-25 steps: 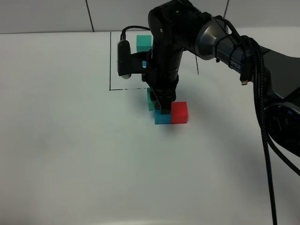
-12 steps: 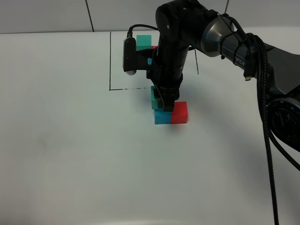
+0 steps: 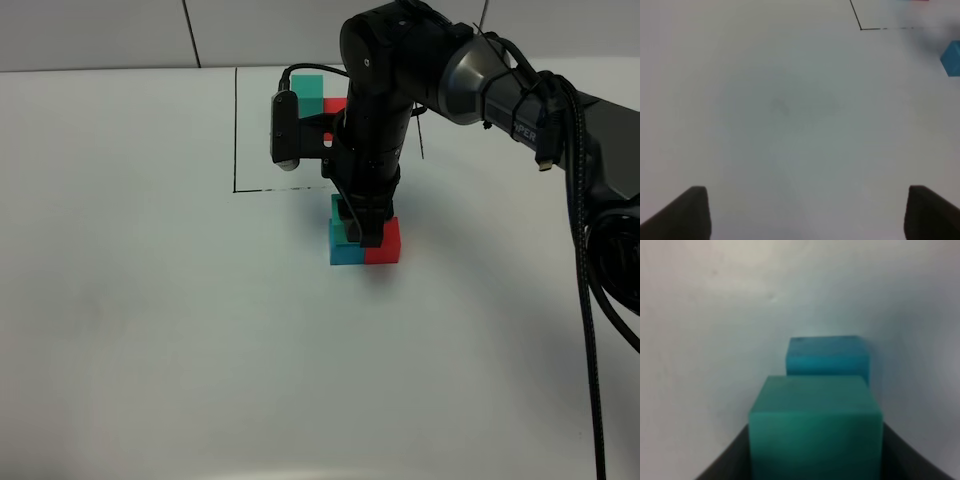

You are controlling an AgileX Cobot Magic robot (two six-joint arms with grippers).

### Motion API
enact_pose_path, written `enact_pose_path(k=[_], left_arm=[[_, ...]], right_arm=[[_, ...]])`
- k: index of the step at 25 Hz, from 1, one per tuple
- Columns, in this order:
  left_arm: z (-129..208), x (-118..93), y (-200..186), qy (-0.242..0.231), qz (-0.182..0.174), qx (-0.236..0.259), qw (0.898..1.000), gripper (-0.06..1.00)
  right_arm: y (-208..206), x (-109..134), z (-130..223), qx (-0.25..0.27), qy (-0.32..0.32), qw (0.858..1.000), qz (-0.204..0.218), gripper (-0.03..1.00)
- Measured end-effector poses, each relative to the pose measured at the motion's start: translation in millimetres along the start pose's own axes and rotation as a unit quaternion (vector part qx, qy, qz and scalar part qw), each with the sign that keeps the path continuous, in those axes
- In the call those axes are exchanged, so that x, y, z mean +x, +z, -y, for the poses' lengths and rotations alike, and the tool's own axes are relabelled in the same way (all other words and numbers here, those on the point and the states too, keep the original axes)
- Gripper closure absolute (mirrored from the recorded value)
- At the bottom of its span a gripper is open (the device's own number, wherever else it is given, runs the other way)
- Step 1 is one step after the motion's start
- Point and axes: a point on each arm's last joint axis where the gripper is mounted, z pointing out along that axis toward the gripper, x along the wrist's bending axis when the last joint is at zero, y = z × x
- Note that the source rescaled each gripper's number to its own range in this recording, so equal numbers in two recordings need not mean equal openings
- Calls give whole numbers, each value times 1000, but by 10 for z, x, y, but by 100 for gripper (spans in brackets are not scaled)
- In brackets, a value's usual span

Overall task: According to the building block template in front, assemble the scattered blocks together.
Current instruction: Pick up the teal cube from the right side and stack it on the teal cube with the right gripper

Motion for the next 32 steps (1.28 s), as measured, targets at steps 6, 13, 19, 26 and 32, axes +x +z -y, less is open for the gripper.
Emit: enact_pose_path(k=[6, 13, 19, 26, 32], left_arm=[[0, 0, 0, 0, 0, 0, 1000, 18], [0, 0, 0, 0, 0, 0, 1000, 18], [0, 0, 0, 0, 0, 0, 1000, 18], [0, 0, 0, 0, 0, 0, 1000, 18], [0, 0, 0, 0, 0, 0, 1000, 18]], right_arm=[[-9, 7, -10, -6, 2, 1000, -3, 95], [-10, 16, -24, -13, 3, 1000, -8, 95], [10, 9, -26, -14, 12, 1000, -7, 95], [91, -12, -21, -9, 23, 1000, -4, 95], [118, -27, -15, -4, 25, 1000, 2, 95]])
